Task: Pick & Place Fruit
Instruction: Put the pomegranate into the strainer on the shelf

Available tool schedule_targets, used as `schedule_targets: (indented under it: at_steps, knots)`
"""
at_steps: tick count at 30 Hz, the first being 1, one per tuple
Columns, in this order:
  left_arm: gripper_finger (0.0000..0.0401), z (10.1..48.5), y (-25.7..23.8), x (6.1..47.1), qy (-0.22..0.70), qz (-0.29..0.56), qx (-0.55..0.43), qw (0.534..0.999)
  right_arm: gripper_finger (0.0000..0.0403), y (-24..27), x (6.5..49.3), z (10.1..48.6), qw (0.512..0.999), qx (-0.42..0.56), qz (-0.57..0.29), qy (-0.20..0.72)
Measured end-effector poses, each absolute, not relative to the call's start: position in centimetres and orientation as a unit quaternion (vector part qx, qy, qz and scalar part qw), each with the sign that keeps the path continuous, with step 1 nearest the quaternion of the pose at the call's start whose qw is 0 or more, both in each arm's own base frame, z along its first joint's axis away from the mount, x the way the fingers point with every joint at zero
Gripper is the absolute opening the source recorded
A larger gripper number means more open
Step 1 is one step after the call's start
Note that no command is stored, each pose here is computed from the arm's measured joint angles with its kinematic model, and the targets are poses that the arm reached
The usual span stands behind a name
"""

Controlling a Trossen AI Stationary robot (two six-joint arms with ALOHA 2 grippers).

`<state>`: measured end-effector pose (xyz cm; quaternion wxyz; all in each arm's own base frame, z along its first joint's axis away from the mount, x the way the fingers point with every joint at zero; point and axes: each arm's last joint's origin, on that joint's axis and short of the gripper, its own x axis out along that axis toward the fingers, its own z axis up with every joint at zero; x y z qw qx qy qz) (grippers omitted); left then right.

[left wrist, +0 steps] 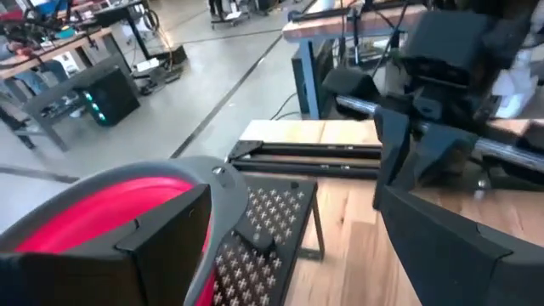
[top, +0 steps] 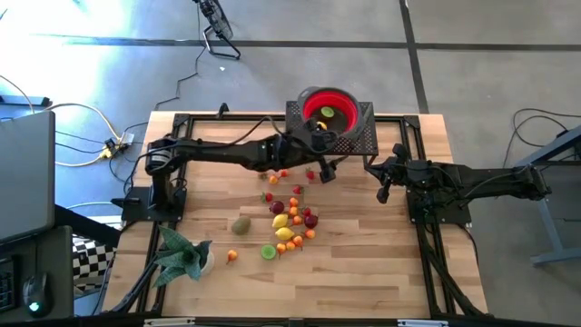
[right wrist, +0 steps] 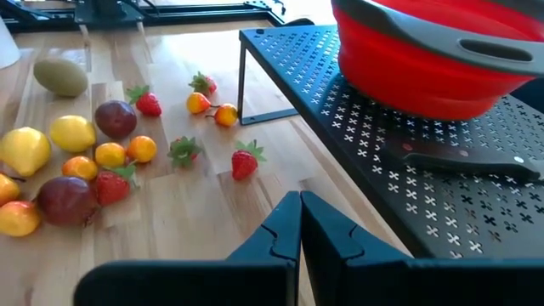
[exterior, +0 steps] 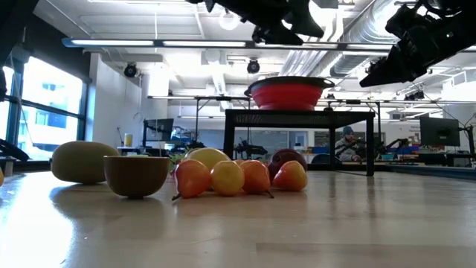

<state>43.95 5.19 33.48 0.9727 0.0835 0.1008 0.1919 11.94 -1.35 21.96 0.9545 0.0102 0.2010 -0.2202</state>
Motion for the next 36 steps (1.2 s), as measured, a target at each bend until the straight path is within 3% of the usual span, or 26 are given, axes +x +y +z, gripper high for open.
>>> schedule_targets:
  at_steps: [9, 21, 36]
  knots:
    - [0.0337, 32.8, 4.8, 39.9, 0.077, 0.195, 0.081, 0.975, 0.0003, -1.4, 11.9, 22.0, 0.955, 0.010, -0.221, 0.200]
    - [0.0337, 29.2, 3.8, 31.3, 0.016, 0.178, 0.073, 0.981, 0.0003, -1.4, 11.9, 22.0, 0.954, 0.009, -0.221, 0.201]
    - [0.0337, 29.8, 1.6, 25.0, 0.078, 0.178, 0.110, 0.975, 0.0003, -1.4, 12.0, 22.1, 0.955, 0.009, -0.223, 0.196]
